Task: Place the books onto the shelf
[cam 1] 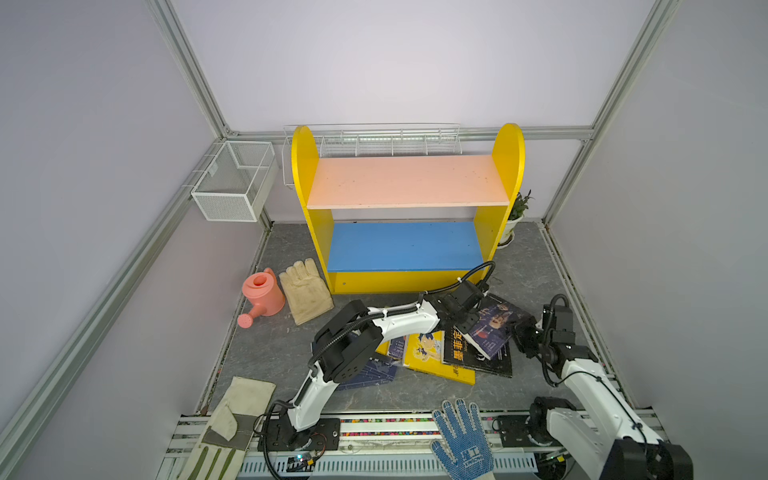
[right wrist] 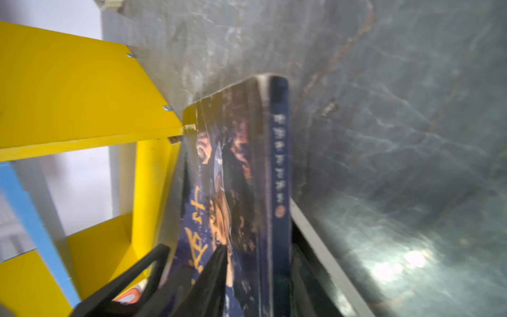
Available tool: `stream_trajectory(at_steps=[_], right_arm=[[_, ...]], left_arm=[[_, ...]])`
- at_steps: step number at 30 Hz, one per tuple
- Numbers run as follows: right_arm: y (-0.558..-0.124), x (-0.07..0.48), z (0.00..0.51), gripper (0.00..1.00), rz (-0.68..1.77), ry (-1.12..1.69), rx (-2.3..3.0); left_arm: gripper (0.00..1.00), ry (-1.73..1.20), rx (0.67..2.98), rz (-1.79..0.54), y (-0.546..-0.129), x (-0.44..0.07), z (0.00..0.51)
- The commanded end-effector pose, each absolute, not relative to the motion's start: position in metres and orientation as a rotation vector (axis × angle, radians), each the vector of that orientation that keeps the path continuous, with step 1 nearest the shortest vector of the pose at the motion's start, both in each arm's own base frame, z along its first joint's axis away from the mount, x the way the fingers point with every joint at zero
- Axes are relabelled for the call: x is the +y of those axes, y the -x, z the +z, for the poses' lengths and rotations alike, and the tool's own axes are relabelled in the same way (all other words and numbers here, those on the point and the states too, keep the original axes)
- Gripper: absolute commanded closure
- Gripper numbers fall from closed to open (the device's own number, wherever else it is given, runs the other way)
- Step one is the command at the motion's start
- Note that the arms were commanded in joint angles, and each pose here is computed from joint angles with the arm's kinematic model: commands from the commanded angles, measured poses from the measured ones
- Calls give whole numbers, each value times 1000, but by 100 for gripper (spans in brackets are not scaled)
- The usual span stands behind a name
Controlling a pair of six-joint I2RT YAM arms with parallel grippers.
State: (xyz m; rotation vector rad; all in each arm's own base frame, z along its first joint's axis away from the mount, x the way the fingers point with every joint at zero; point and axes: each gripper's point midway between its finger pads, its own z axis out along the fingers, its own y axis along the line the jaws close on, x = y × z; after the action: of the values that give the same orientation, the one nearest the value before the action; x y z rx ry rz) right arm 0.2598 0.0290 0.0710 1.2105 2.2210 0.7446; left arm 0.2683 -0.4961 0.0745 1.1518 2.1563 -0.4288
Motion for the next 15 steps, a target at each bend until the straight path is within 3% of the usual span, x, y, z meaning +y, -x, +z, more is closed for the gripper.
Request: stream_trajectory(at_steps=[1,5,10,15], right_arm=[[-280,41,103,76,821,-1029,2178],[-279,47,104,94,835,-988,2199],[-272,46,105,94,802,-968,2213],[-268,42,130,94,707,-858,2216]], left_arm=[[53,-1198,2206,-441,-259,-491,51],[53,-1166,2205,-475,-262,-492,55],[51,-1045,2188,-534,-274,-487,70],[31,-782,2061,-565,-300,-464,131]])
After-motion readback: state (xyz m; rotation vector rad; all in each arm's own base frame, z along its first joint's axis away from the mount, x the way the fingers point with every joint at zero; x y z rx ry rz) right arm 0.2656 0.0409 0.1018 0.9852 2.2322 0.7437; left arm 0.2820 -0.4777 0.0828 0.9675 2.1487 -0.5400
